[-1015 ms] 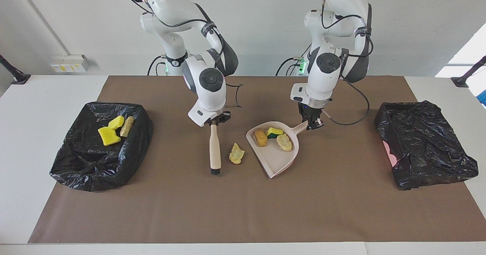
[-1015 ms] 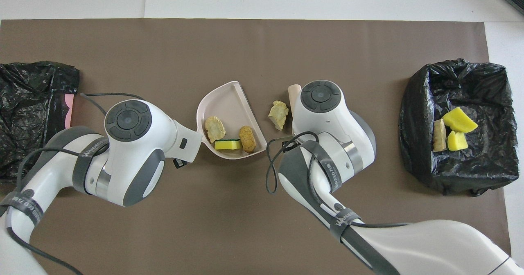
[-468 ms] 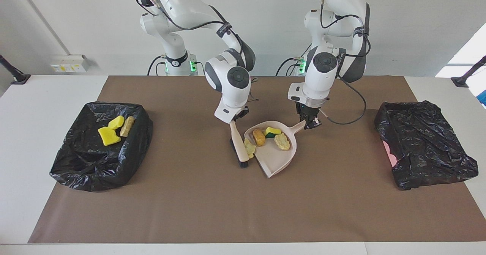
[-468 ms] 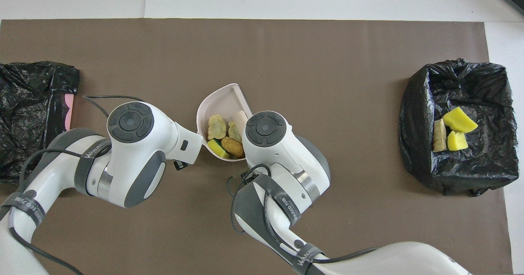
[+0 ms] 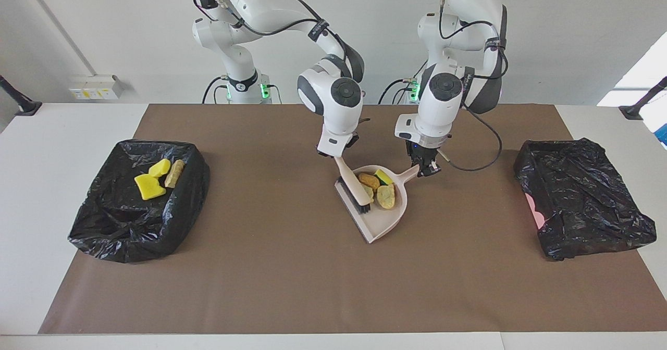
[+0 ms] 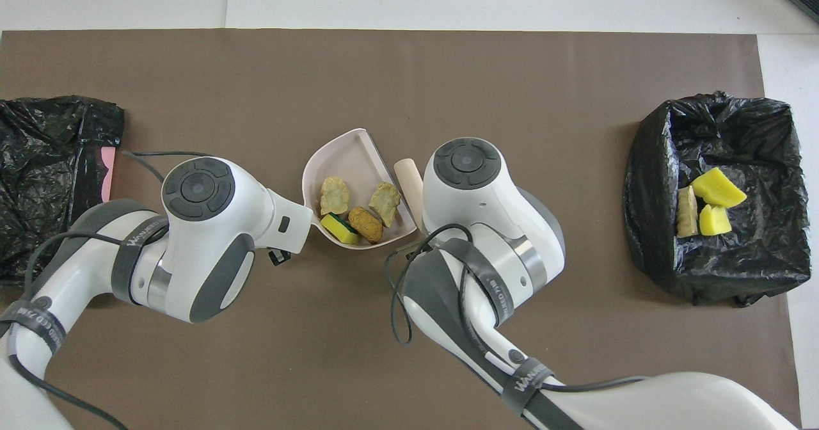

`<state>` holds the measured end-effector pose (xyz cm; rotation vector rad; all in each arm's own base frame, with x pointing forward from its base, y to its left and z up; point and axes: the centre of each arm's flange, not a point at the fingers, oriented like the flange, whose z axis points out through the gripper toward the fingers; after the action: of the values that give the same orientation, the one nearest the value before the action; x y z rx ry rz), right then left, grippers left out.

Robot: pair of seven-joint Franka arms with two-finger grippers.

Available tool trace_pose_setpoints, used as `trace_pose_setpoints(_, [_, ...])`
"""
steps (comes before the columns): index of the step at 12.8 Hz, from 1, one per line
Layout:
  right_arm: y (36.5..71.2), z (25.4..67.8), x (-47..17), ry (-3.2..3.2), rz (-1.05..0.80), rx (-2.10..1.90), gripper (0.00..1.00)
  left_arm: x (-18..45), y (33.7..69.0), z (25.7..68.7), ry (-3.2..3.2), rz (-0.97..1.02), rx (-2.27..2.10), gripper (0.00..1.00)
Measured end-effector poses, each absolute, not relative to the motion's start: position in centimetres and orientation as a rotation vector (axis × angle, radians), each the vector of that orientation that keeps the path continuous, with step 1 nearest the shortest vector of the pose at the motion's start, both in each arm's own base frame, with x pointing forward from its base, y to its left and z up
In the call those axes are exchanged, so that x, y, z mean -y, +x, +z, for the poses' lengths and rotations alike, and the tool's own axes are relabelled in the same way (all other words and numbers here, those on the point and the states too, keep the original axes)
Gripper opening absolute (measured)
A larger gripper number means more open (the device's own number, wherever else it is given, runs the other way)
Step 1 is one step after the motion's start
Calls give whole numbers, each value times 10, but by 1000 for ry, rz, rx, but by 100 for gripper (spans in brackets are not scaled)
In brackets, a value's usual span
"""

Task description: Sweep and dump trash in bin

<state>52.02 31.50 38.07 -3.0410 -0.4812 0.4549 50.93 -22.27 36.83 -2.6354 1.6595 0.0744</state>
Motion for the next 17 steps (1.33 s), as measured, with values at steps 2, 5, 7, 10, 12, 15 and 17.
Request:
trace_pose_setpoints(2, [527,405,-289,-3057,442,436,27,220,511,369,-2662,73,-1614,31])
trace_pose_setpoints(5, [508,445,-285,-3088,451,444,27,209,516,376,-2731,48,-1512,31])
trace_pose_setpoints(7, [487,457,-300,-3119,456,411,27,196,521,386,-2815,13,-1440,31])
trace_pose_setpoints(10, [438,451,-339,-3175,427,297,27,171,530,415,-2883,-76,-1308,31])
trace_pose_setpoints(12, [403,444,-359,-3139,399,228,27,144,532,444,-2923,-133,-1201,31])
trace_pose_setpoints(15, [357,428,-393,-3102,338,152,27,105,528,490,-3000,-108,-1010,31])
trace_pose_setpoints(17, [328,401,-416,-3105,303,89,27,84,529,529,-3053,-87,-853,31])
